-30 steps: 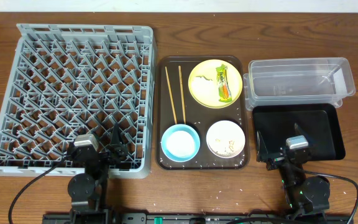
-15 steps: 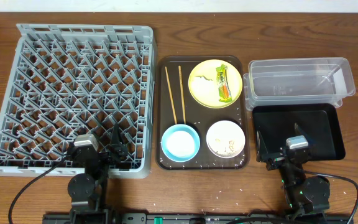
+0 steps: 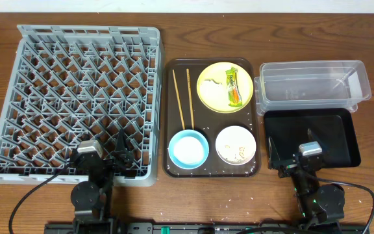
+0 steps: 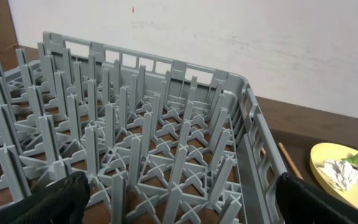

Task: Sort waste into correct bins and load items into the dishwasher

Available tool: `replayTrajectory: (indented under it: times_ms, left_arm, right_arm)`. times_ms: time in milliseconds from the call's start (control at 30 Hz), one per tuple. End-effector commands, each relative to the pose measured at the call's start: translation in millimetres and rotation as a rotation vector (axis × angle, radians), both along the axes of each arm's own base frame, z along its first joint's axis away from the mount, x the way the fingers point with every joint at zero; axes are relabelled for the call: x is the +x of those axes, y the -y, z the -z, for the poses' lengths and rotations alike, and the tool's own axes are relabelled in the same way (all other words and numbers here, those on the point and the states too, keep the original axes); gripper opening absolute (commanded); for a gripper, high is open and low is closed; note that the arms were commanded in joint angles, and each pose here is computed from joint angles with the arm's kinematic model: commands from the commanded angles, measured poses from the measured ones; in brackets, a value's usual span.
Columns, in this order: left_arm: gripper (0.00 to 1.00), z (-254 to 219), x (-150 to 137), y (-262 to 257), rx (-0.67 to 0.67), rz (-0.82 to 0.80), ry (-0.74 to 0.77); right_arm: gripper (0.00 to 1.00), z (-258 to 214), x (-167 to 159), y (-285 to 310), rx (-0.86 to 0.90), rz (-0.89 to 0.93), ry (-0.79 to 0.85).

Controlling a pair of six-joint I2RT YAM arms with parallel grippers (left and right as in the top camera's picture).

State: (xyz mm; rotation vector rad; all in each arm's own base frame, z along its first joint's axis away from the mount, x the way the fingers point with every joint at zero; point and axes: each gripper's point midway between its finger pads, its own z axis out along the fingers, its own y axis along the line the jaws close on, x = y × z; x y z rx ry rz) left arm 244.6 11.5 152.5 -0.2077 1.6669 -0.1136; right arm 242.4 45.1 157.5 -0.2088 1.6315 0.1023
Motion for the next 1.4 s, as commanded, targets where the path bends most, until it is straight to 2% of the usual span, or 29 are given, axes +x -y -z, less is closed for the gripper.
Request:
replayTrajectory:
  times_ms: [0, 1367]
  left_arm:
    - [0.96, 15.0, -0.8, -0.8, 0.008, -0.005, -0.044]
    - [0.96, 15.0, -0.8, -0.8, 0.007, -0.005, -0.044]
  right_arm:
    - [0.99, 0.9, 0.5, 3.5, -0.006, 0.015, -0.001]
    - [0.99, -3.1, 1.6, 8.8, -0.025, 0.045, 0.019]
